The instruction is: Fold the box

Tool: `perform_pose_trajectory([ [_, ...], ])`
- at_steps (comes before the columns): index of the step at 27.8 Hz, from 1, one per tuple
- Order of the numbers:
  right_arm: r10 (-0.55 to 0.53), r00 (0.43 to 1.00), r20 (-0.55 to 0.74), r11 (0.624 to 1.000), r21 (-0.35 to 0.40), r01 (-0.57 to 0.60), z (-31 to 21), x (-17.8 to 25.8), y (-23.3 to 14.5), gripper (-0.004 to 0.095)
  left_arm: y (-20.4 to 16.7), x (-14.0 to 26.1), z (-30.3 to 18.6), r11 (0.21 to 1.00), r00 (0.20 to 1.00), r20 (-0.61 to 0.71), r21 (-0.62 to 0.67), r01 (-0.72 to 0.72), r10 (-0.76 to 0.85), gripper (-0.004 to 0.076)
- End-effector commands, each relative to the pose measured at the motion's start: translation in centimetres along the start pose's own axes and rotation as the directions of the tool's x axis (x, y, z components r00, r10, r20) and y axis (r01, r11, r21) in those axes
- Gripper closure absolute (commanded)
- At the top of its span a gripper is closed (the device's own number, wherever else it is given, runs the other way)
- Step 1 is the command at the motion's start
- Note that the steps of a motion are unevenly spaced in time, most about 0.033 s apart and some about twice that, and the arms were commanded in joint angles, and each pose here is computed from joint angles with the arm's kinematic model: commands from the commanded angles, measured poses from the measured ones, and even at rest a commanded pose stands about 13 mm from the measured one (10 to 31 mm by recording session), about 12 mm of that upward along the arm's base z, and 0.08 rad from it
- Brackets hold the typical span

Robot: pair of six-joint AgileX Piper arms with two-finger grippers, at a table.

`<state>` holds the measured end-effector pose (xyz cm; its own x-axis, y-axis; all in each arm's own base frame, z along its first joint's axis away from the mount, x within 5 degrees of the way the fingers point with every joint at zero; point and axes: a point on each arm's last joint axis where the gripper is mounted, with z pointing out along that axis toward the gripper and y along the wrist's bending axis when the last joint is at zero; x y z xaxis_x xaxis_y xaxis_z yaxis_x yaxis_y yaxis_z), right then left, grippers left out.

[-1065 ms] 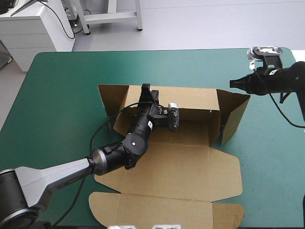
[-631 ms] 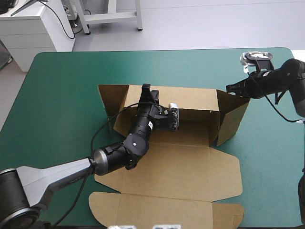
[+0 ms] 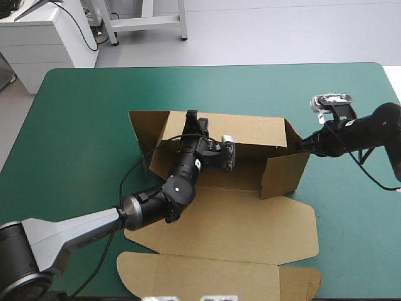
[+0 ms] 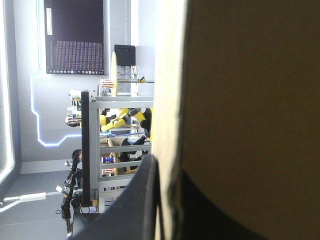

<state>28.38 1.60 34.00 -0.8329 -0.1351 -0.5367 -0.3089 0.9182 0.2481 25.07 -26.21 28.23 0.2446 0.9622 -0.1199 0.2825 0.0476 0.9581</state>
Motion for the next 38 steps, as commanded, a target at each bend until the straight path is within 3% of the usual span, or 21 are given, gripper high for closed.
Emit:
perform_pose_trajectory([
  [1,-0.012,0.992,0.126,0.999,-0.049,0.018,-0.8,0.3,1.1,0.0908,1.8,-0.1,-0.8,0.997,1.0,0.002,-0.067,0.025,-0.025,0.0731],
  [3,-0.017,0.987,0.161,0.997,-0.073,0.029,0.5,1.9,1.5,0.0908,1.8,0.0,-0.8,0.997,1.0,0.001,-0.068,0.025,-0.025,0.0731],
  [6,-0.062,0.956,0.288,0.998,-0.014,0.069,1.6,3.9,2.6,0.0908,1.8,-0.1,-0.8,0.997,1.0,0.002,-0.067,0.025,-0.025,0.0731],
  [13,-0.175,0.938,0.299,0.983,0.007,0.181,3.2,5.2,4.3,0.0889,1.8,-0.1,-0.8,0.998,1.0,0.004,-0.066,0.025,-0.025,0.0731],
  [16,-0.213,0.93,0.299,0.975,0.009,0.22,3.2,5.2,4.7,0.0786,1.8,-0.1,-0.8,0.998,1.0,0.004,-0.066,0.025,-0.025,0.0731],
  [20,-0.268,0.928,0.26,0.963,0.035,0.268,3.3,5.5,4.5,0.0509,1.8,-0.1,-0.8,0.997,1.0,0.002,-0.067,0.025,-0.025,0.0731],
  [22,-0.292,0.929,0.227,0.956,0.025,0.294,3.3,5.8,4.6,0.043,1.8,0.0,-0.8,0.997,1.0,0.0,-0.068,0.025,-0.025,0.0731],
  [29,-0.362,0.909,0.206,0.931,0.028,0.364,1.7,6.2,5.2,0.0428,1.8,0.0,-0.8,0.997,1.0,0.0,-0.068,0.025,-0.025,0.0731],
  [33,-0.35,0.903,0.25,0.935,0.04,0.352,0.1,6.3,5.7,0.0428,1.8,0.0,-0.8,0.997,1.0,0.0,-0.068,0.025,-0.025,0.0731],
  [38,-0.321,0.916,0.242,0.944,0.0,0.331,0.6,6.4,5.8,0.0428,1.8,0.0,-0.8,0.997,1.0,0.0,-0.068,0.025,-0.025,0.0731],
])
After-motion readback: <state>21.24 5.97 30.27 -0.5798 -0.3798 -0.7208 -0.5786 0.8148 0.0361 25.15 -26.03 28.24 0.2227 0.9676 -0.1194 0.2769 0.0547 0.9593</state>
